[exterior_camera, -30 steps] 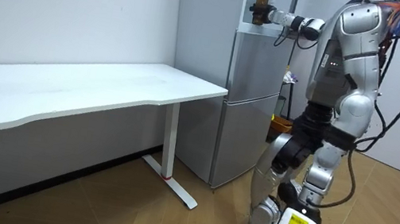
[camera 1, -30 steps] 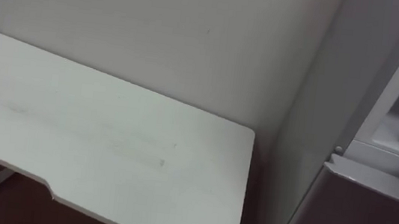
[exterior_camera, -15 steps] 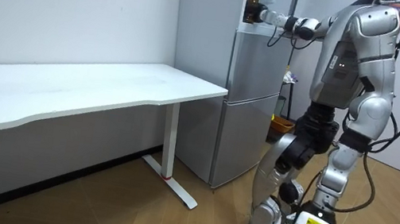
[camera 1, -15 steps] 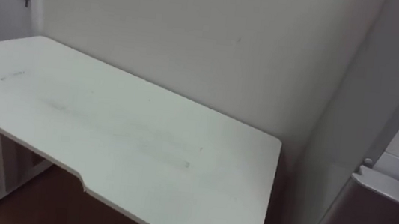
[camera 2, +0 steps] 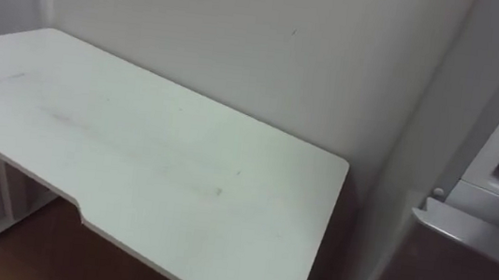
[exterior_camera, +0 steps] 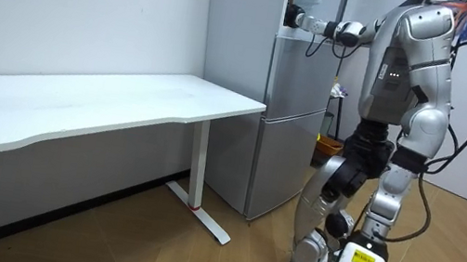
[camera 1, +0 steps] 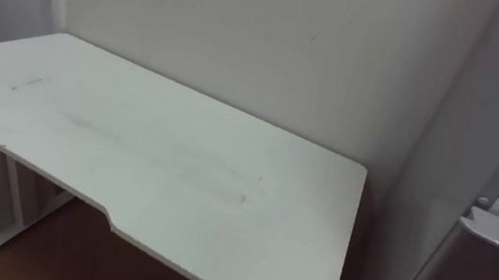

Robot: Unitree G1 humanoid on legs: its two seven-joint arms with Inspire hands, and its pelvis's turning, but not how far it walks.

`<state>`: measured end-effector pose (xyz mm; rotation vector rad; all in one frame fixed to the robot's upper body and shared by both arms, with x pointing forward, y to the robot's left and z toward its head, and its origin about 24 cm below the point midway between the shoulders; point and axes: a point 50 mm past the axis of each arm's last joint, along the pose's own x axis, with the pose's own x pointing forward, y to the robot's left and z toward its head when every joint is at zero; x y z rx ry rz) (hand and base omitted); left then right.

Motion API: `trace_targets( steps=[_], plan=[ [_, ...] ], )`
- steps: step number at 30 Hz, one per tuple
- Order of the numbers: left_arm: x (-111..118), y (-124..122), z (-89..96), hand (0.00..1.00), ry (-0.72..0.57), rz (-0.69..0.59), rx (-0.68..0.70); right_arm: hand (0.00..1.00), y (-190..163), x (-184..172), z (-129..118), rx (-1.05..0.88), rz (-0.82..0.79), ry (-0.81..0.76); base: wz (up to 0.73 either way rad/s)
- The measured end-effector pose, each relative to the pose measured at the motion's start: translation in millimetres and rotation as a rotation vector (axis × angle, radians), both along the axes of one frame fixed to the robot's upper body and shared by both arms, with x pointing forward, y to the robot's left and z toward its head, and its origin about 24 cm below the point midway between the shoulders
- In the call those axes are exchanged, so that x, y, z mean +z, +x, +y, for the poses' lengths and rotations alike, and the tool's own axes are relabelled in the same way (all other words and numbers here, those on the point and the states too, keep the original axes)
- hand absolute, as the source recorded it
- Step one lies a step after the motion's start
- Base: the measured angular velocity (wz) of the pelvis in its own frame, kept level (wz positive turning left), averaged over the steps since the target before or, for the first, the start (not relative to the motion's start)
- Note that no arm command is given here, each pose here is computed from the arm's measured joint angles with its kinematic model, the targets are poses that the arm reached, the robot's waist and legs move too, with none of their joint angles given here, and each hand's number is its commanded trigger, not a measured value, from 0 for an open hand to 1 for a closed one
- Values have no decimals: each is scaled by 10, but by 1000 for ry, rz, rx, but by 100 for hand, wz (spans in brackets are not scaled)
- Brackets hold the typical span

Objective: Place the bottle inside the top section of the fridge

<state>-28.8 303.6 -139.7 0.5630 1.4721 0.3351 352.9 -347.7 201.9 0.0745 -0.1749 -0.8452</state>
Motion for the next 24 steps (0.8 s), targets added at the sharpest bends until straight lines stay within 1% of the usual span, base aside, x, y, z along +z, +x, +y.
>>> trace_targets(
  steps=[7, 16, 24],
  plan=[
    [2, 63, 2, 0, 3, -21, -14, 0, 19, -15, -22, 70, 10, 4, 0],
    [3, 55, 0, 0, 6, -21, -10, 0, 53, -26, 13, 174, 23, -3, 0],
    [-3, 59, -13, 0, 3, -27, -1, 0, 80, -45, 48, 264, 26, 21, -2]
  ],
)
